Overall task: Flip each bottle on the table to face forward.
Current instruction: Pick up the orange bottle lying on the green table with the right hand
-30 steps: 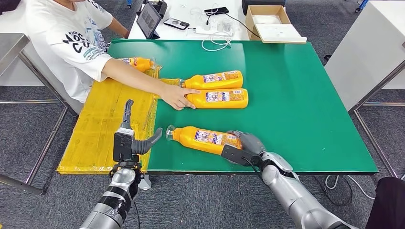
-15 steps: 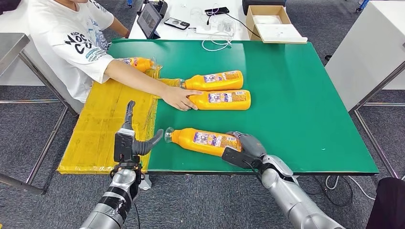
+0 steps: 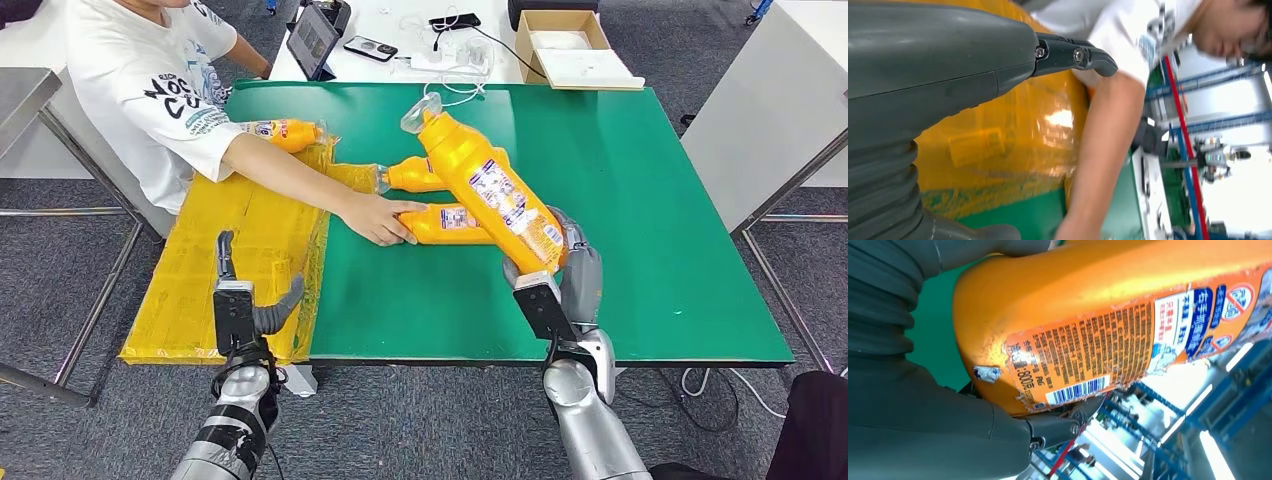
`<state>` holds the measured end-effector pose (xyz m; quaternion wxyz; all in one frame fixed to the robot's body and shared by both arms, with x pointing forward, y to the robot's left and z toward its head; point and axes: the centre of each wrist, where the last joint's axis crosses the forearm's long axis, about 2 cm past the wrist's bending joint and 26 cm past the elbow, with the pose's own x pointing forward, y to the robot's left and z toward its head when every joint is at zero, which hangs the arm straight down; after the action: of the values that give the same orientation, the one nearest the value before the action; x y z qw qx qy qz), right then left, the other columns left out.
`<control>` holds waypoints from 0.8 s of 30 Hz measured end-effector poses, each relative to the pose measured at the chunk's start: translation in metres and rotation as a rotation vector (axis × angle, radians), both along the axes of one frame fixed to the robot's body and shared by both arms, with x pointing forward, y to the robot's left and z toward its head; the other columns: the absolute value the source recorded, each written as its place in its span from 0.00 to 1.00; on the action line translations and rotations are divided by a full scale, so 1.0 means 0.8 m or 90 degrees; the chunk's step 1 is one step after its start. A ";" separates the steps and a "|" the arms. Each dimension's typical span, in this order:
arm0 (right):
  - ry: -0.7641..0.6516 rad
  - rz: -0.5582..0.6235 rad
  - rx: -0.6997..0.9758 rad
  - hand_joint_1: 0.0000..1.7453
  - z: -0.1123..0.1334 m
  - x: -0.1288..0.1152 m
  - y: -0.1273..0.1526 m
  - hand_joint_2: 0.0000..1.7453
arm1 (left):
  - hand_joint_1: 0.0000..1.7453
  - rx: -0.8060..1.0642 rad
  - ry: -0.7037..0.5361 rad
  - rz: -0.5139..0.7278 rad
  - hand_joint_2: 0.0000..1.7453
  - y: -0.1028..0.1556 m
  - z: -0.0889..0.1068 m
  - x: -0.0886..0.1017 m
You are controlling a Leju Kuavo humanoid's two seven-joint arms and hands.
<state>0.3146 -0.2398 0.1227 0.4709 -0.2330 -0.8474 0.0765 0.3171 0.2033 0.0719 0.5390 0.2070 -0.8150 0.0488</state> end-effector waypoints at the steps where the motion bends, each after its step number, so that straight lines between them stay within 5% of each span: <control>1: -0.006 -0.007 0.010 0.97 0.001 -0.001 0.000 1.00 | 0.00 -0.003 -0.004 0.010 1.00 0.001 0.001 -0.001; 6: -0.029 -0.034 0.041 0.94 0.006 -0.005 -0.001 1.00 | 0.00 -0.088 0.006 -0.022 1.00 0.004 -0.001 -0.003; 15: -0.096 0.011 0.020 0.97 -0.004 -0.027 0.012 1.00 | 0.00 -0.447 0.123 -0.479 1.00 -0.043 -0.001 -0.010; 24: -0.098 0.066 -0.005 0.94 -0.016 -0.049 0.052 1.00 | 0.00 -0.533 0.105 -0.630 1.00 -0.074 0.016 -0.021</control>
<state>0.2752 -0.1983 0.1097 0.3989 -0.1958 -0.8917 0.0858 0.2999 0.1443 0.0846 0.5936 -0.4168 -0.6822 0.0923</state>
